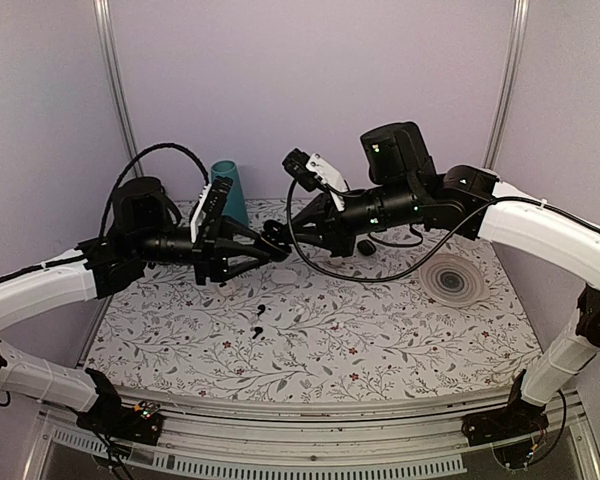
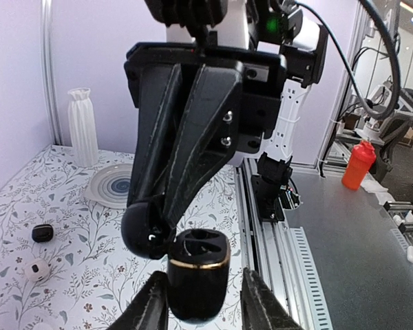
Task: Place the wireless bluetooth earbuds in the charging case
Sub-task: Pass from the right arm to the left, then adjust the left earbud at the center of the board.
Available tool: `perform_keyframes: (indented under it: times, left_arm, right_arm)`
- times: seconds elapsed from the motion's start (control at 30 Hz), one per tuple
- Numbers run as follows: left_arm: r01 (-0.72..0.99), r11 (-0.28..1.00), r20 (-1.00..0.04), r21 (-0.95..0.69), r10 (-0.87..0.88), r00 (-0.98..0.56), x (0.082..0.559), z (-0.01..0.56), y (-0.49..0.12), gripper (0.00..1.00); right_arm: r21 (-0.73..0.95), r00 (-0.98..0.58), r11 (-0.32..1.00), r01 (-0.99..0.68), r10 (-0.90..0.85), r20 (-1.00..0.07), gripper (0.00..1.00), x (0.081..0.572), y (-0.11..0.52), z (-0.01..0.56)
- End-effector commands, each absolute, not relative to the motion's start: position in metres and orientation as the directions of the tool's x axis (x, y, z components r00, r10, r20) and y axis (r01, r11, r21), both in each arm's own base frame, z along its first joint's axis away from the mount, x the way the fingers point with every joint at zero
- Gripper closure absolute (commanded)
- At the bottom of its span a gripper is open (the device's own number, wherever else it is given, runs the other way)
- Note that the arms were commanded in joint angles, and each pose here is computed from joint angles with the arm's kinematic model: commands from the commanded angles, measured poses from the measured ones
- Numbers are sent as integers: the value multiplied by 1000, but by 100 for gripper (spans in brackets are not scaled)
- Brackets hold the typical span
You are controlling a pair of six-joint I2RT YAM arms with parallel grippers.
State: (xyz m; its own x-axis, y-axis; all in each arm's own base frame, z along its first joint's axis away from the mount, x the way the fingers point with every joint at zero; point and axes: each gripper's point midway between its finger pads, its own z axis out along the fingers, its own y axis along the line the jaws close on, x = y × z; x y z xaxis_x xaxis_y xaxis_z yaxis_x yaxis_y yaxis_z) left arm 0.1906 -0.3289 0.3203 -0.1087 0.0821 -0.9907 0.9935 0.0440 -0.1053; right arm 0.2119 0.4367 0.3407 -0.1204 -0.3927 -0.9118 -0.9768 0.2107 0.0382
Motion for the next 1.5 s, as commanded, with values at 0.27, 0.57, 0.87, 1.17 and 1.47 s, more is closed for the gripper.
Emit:
perform_keyframes:
  times: [0.27, 0.57, 0.87, 1.17, 1.47]
  left_arm:
    - [995, 30, -994, -94, 52, -96, 187, 327, -329, 77]
    - [997, 24, -995, -77, 63, -78, 184, 321, -328, 100]
    - [998, 61, -1000, -15, -27, -14, 179, 324, -315, 100]
    - [979, 165, -991, -123, -72, -112, 202, 315, -302, 100]
    - [922, 335, -979, -192, -129, -157, 227, 314, -281, 100]
  right_arm:
    - [33, -110, 216, -976, -359, -927, 97, 210, 435, 353]
    - [36, -111, 215, -976, -349, -931, 86, 211, 436, 354]
    - [135, -181, 190, -972, -251, -951, 47, 219, 425, 360]
    - [215, -250, 203, -955, -164, -954, 39, 224, 426, 366]
    - [336, -381, 379, -862, -49, -923, 32, 266, 396, 354]
